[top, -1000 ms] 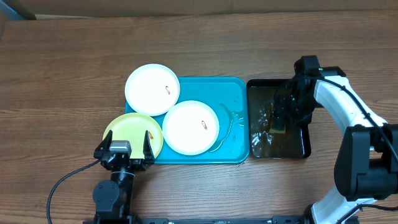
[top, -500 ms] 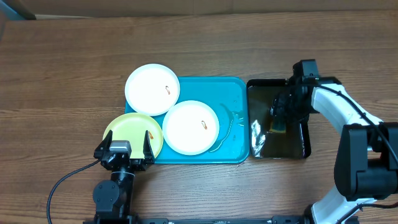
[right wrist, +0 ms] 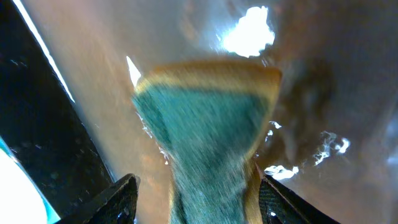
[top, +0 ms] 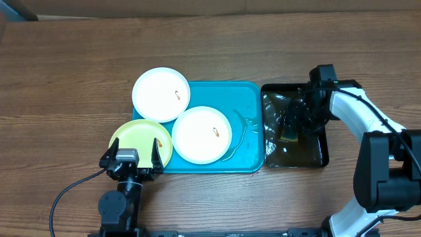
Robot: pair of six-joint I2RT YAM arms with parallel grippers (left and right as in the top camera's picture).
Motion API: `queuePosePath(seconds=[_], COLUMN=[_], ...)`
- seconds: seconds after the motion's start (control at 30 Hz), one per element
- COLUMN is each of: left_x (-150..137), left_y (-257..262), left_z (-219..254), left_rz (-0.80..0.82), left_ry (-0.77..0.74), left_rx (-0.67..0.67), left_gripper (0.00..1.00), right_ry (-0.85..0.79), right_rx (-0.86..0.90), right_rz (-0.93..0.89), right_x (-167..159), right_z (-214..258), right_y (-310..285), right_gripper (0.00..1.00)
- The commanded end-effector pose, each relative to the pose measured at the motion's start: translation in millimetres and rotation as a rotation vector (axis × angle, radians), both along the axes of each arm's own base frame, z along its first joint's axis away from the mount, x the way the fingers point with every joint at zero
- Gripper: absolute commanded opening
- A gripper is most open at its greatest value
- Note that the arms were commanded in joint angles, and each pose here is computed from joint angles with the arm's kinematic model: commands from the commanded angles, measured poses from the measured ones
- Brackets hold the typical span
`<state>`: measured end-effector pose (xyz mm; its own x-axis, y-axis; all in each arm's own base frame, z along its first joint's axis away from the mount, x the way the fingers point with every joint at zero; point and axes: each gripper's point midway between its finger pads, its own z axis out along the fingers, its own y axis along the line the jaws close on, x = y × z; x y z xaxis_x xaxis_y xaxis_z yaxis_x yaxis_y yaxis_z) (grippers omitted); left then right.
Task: Clean dirty plates on tray and stack at the side
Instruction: 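Reach the left gripper to the front white plate and grip its rim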
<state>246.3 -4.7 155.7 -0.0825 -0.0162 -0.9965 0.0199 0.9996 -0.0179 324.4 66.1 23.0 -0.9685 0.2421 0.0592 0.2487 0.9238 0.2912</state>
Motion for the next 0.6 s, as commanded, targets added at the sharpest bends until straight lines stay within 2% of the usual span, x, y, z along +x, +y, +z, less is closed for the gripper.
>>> queuePosePath(seconds=[0.0,0.07,0.1,0.17,0.23,0.37,0.47,0.57], left_x=[0,0,0,0,-1,0,0,-2], left_y=[-1,2,7,19,21,20,15,-17], left_z=[0,2,7,27,39,26,31,37], left_rz=[-0.006,0.008,0.035,0.106,0.120,0.114,0.087,-0.101], left_ry=[-0.005,-0.015,-0.034,-0.110,-0.156,-0.105,-0.126,-0.151], left_rx=[0.021,0.044,0.078,0.137,0.135,0.138,0.126,0.037], left_gripper=[1.00,1.00,1.00,1.00,1.00,1.00,1.00,1.00], right_ry=[-0.001,0.017,0.025,0.042,0.054,0.053,0.051,0.043], right_rx=[-0.018,-0.018,-0.018,-0.019,-0.020,-0.019,-0.020,-0.019], right_rz=[0.001,0.001,0.001,0.001,0.001,0.001,0.001,0.001], right_x=[3,-2,-4,-8,-11,-10,-10,-8], right_z=[6,6,6,6,6,6,6,6], right_y=[-3,-3,-3,-4,-4,-4,-4,-4], right_gripper=[0.64,0.66,0.71,0.89,1.00,1.00,1.00,1.00])
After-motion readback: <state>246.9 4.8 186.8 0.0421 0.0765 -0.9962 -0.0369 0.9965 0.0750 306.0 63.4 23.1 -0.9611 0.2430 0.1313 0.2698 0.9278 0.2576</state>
